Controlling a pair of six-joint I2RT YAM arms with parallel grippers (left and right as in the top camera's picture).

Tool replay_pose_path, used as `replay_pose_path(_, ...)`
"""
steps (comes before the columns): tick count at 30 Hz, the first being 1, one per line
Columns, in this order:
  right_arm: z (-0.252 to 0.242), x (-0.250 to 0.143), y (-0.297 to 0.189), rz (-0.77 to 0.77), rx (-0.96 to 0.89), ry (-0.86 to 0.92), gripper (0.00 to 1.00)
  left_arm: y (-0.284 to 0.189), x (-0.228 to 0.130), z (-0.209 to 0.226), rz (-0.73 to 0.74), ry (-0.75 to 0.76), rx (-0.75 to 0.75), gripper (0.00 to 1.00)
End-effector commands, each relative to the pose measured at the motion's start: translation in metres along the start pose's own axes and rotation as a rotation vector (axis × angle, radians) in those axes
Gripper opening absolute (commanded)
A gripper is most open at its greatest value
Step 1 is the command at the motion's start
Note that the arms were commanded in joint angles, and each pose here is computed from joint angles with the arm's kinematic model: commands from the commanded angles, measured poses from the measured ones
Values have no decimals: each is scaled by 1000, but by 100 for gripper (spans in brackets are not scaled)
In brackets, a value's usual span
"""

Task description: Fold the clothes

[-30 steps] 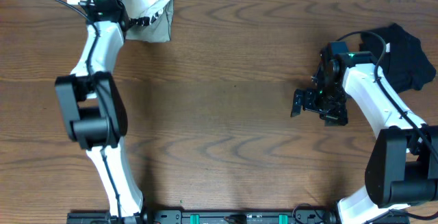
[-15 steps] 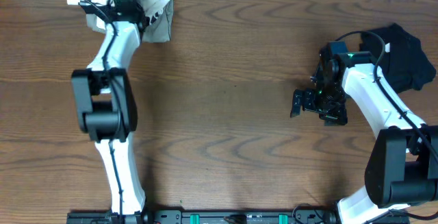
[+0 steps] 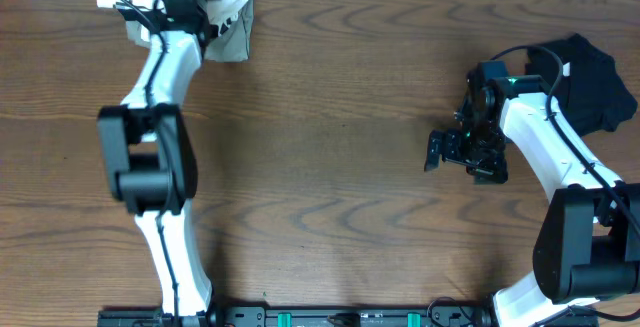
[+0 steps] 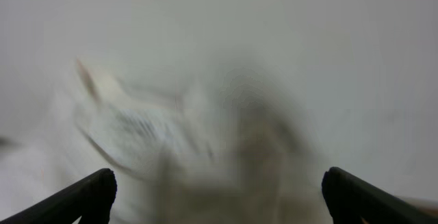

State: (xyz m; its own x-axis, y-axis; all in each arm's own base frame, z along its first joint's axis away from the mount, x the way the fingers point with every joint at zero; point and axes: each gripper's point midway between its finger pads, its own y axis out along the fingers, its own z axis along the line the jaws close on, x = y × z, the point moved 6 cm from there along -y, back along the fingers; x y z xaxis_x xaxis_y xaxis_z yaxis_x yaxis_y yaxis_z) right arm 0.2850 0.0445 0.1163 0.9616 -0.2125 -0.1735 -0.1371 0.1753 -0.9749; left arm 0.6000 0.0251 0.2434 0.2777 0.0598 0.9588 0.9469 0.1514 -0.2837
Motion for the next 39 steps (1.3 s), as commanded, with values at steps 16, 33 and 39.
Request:
replay_pose_path(16,19,-74,-133,-462,261,-123,99,-376,150,21,33,-89,-149,98)
replay_pose_path(33,-19,-225,-188,-877,390,-227,99,-540,47,36,167,-188,-289,98)
replay_pose_path(39,-26,-246,-188,-946,406,-254,99,-553,-7,39,144,-202,-324,98)
